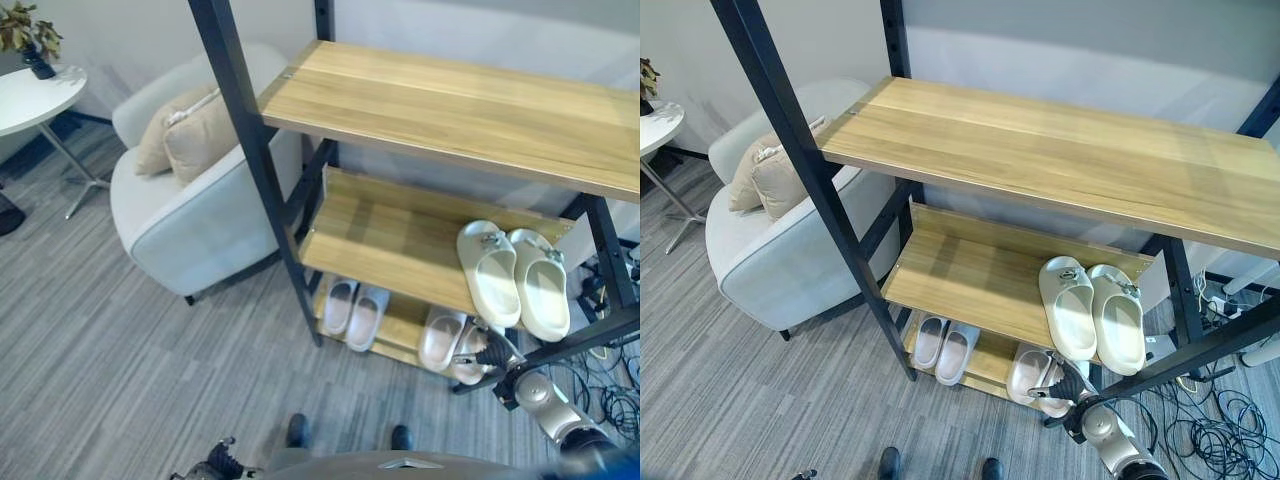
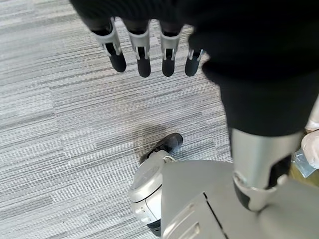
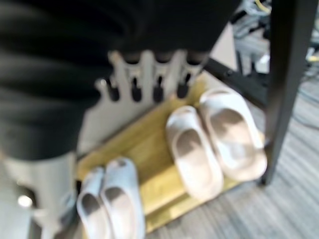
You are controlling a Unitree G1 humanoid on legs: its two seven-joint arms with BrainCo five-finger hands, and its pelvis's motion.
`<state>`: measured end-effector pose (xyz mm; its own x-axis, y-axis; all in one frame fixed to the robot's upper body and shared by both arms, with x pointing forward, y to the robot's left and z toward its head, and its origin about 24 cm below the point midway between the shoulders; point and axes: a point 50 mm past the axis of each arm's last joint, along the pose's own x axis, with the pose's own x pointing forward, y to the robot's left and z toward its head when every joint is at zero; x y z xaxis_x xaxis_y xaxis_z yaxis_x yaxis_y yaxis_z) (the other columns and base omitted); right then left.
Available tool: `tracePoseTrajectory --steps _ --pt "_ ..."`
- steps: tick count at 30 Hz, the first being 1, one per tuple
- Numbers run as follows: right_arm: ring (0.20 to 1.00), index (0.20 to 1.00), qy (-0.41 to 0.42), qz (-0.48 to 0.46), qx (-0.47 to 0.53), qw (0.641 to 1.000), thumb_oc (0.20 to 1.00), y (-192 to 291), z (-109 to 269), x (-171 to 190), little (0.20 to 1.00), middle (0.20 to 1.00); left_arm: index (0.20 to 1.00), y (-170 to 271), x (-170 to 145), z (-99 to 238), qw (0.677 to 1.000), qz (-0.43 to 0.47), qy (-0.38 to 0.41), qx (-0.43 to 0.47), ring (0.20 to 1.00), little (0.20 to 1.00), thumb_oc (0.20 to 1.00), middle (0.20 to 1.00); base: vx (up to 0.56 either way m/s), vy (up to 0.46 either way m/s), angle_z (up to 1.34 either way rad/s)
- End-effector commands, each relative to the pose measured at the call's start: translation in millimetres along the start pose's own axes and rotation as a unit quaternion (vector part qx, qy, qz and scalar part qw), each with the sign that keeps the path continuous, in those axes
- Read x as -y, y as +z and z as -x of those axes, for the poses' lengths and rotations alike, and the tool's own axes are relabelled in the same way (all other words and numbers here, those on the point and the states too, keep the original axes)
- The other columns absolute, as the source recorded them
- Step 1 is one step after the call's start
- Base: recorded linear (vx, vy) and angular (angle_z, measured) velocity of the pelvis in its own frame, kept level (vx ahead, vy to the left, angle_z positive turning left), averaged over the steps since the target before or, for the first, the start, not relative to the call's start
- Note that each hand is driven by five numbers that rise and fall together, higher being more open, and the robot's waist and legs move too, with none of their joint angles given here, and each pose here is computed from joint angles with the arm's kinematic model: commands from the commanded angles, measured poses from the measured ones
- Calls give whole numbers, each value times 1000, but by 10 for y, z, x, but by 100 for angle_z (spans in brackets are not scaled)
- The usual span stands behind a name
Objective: Arrange the slippers neatly on the shoe rack.
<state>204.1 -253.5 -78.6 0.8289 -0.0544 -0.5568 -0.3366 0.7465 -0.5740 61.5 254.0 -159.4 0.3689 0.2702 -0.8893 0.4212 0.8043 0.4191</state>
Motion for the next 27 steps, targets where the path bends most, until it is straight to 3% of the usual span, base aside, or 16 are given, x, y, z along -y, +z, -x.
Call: tracePoseTrajectory --steps 1,7,15,21,24,27 --pt "1000 1000 -11 -23 29 999 1000 132 -33 21 1000 1000 1000 -64 -156 -19 999 -26 9 -21 1000 1000 1000 1000 0 0 0" --pt "1000 1000 26 -22 -5 999 1000 -31 28 -180 1000 1000 1000 -29 -164 -28 1000 -26 8 -16 1000 1000 1000 1000 0 0 0" --pt "1000 1000 87 -42 -126 987 1000 -546 275 -602 1000 1000 1000 -94 -144 -18 999 -17 -4 -33 1000 1000 1000 1000 0 0 0" --pt "1000 1000 86 -85 -210 970 1000 -868 493 -749 1000 1000 1000 -149 -105 -4 999 6 -14 -44 1000 1000 1000 1000 0 0 0" --pt "1000 1000 48 -144 -282 948 1000 -1132 701 -764 1000 1000 1000 -188 -96 6 997 64 -15 -51 1000 1000 1000 1000 -3 11 0" --pt "1000 1000 -4 -243 -361 900 1000 -1391 958 -807 1000 1000 1000 -197 -62 14 995 87 -18 -51 1000 1000 1000 1000 0 0 0"
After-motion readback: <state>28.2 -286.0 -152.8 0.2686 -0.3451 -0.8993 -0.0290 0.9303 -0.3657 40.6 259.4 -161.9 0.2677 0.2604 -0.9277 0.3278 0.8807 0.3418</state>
